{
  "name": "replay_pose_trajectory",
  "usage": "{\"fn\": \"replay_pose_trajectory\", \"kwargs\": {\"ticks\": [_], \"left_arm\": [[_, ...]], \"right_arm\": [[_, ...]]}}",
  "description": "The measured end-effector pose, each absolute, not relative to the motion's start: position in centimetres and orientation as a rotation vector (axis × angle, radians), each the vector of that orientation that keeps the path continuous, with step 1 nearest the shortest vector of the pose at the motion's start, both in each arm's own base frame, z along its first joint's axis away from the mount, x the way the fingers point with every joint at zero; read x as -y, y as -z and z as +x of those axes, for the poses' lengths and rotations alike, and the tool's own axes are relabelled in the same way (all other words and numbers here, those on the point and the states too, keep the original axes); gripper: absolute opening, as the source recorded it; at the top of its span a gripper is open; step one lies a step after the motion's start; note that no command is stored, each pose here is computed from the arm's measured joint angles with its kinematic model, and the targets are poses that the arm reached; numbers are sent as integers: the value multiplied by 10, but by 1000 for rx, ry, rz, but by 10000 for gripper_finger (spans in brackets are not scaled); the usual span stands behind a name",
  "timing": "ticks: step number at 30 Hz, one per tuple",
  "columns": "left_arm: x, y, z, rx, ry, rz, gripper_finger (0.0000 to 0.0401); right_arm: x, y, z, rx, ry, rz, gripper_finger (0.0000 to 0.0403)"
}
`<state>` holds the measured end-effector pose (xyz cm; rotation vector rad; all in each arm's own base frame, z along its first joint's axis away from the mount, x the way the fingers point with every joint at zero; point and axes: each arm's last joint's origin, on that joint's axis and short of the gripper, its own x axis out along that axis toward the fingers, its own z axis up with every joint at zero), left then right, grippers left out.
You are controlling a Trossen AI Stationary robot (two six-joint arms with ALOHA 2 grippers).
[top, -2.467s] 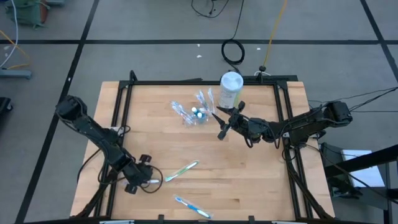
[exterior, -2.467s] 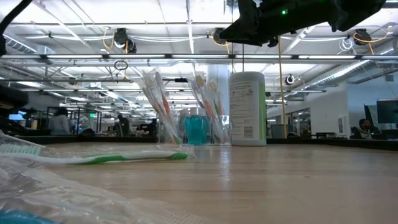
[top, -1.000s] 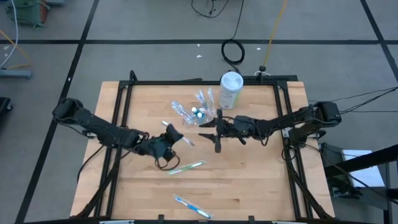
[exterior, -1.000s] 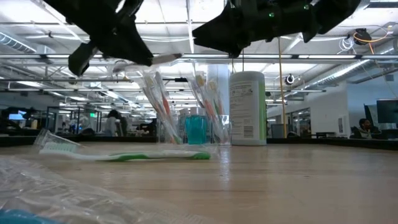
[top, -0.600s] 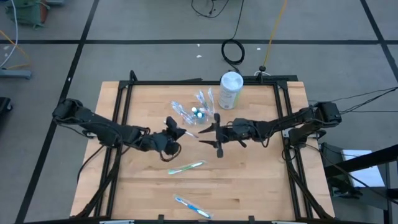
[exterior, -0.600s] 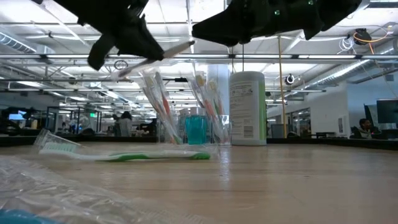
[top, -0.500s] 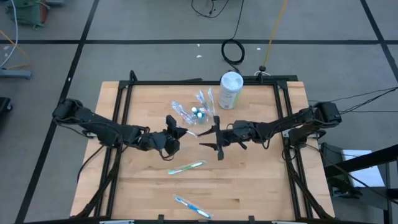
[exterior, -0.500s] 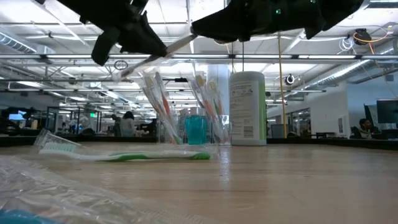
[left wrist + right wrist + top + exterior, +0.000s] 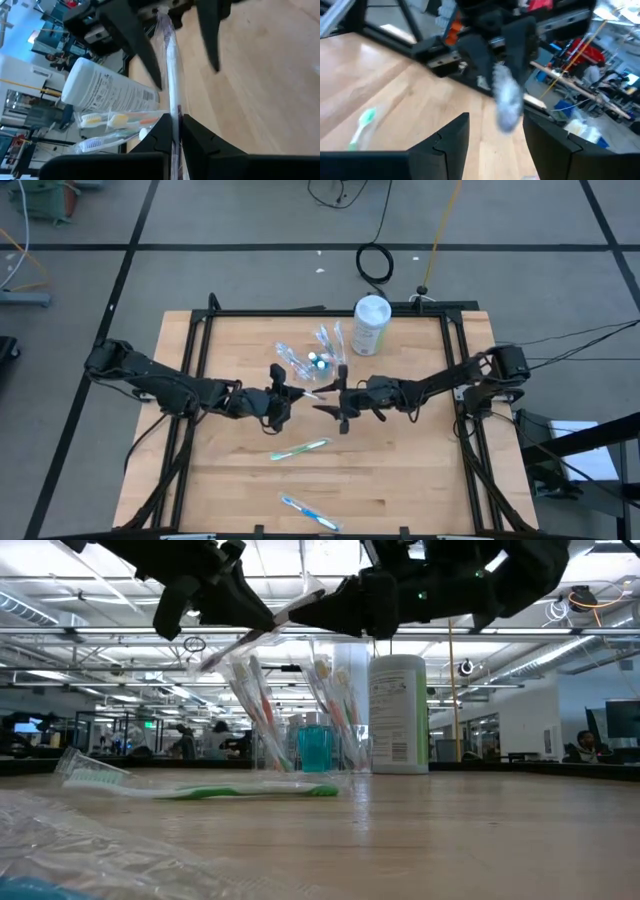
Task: Pick & Place toothbrushing station
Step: Put the violet toothbrush into the transparent organizer
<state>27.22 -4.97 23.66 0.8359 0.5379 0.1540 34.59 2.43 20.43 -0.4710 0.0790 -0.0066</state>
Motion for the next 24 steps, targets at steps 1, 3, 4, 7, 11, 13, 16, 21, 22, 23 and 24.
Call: {"fn": "replay_pose_trajectory", "kwargs": {"ticks": [1,3,4,7,11,13,16,21,22,23,24], "left_arm": [[50,-237,272,-536,-155,831,23],[50,-237,272,-536,-157,824,24],[50,-237,272,-536,-158,823,24],[50,-237,272,-537,-160,824,25],[50,-237,272,-532,-163,820,25],[50,-239,273,-514,-171,807,25],[50,-241,274,-486,-186,768,26],[50,-241,274,-472,-204,688,26],[50,-241,274,-473,-204,688,26],[50,-241,274,-473,-203,689,26],[50,-241,274,-473,-204,688,26]], "right_arm": [[-23,-205,346,-68,13,-469,181],[-22,-208,347,-41,25,-448,177],[-22,-209,346,-28,30,-434,172],[-22,-211,347,-10,29,-406,153],[-22,-209,346,-24,26,-412,117],[-22,-209,347,-27,26,-414,98],[-22,-210,346,-21,27,-424,67],[-22,-211,346,-9,31,-459,22],[-22,-211,346,-11,32,-459,17],[-22,-211,346,-11,32,-459,17],[-22,-211,346,-11,32,-459,16]]}}
